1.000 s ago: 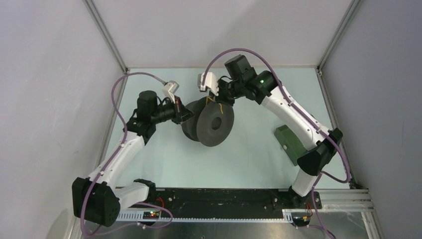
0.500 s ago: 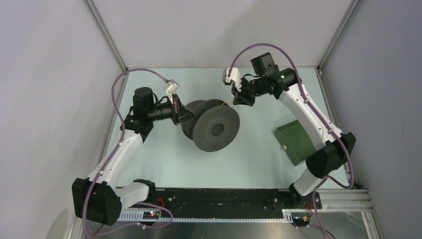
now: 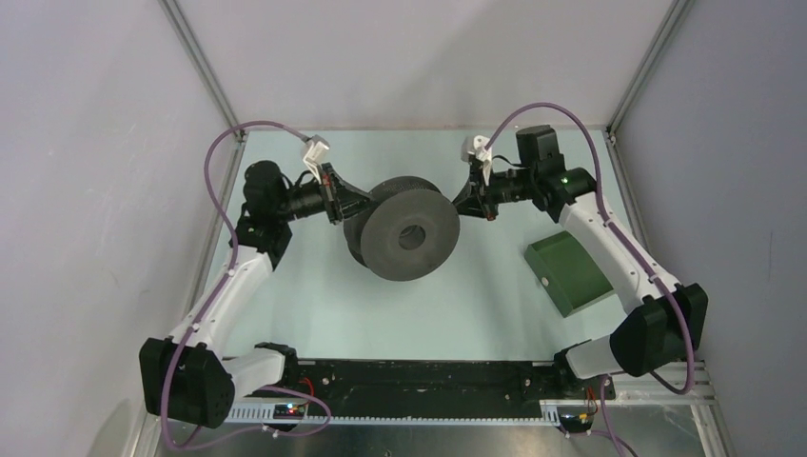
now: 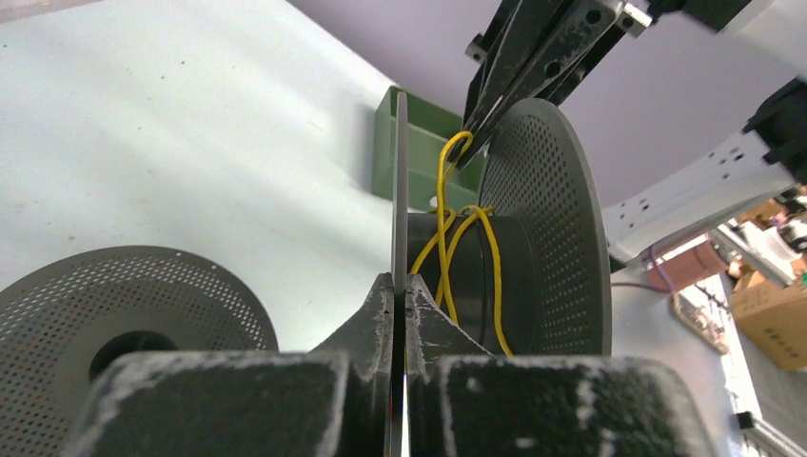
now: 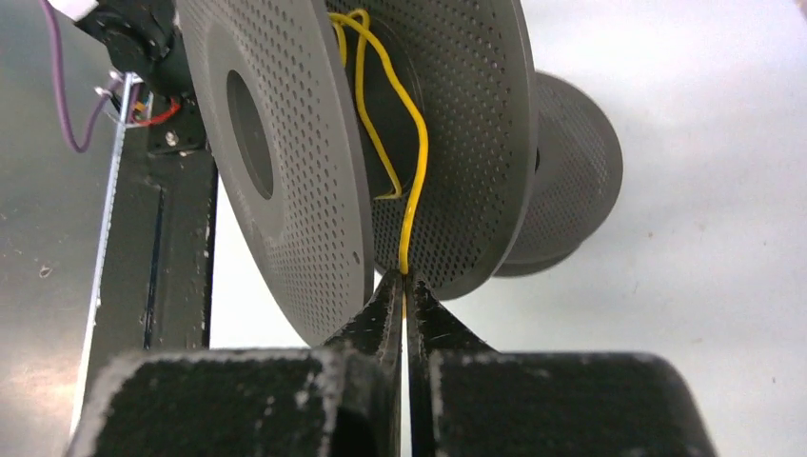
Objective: Wrap the cables
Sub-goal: Wrap the cable around the cable reel.
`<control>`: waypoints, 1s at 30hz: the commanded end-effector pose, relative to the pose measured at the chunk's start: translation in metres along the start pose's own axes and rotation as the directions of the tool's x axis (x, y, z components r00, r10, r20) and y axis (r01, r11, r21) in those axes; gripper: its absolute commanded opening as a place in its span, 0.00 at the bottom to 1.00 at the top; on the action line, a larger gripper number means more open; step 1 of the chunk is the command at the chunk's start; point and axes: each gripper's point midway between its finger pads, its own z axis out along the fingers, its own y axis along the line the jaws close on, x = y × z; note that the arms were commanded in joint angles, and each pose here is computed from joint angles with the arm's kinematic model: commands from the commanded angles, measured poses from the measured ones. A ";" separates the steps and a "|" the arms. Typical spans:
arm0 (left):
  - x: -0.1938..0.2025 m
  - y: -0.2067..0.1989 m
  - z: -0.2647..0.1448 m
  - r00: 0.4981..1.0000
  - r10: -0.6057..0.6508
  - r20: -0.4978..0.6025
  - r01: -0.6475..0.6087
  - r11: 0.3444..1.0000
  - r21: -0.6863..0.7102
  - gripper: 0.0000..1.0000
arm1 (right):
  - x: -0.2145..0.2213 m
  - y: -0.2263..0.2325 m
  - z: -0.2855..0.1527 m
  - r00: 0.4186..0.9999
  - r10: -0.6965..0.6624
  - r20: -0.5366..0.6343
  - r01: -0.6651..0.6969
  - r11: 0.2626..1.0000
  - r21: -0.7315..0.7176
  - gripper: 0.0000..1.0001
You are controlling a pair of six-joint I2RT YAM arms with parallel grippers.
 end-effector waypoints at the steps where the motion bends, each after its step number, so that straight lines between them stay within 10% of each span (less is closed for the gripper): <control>1: -0.038 -0.025 -0.004 0.993 0.028 0.118 -0.037 0.997 0.072 0.00 | -0.046 0.012 -0.007 0.980 -0.039 0.195 0.050 0.998 -0.049 0.00; 30: -0.092 -0.041 -0.028 0.843 -0.197 0.501 0.141 0.979 0.148 0.00 | -0.095 -0.006 -0.012 0.771 0.188 0.609 -0.243 0.970 0.009 0.00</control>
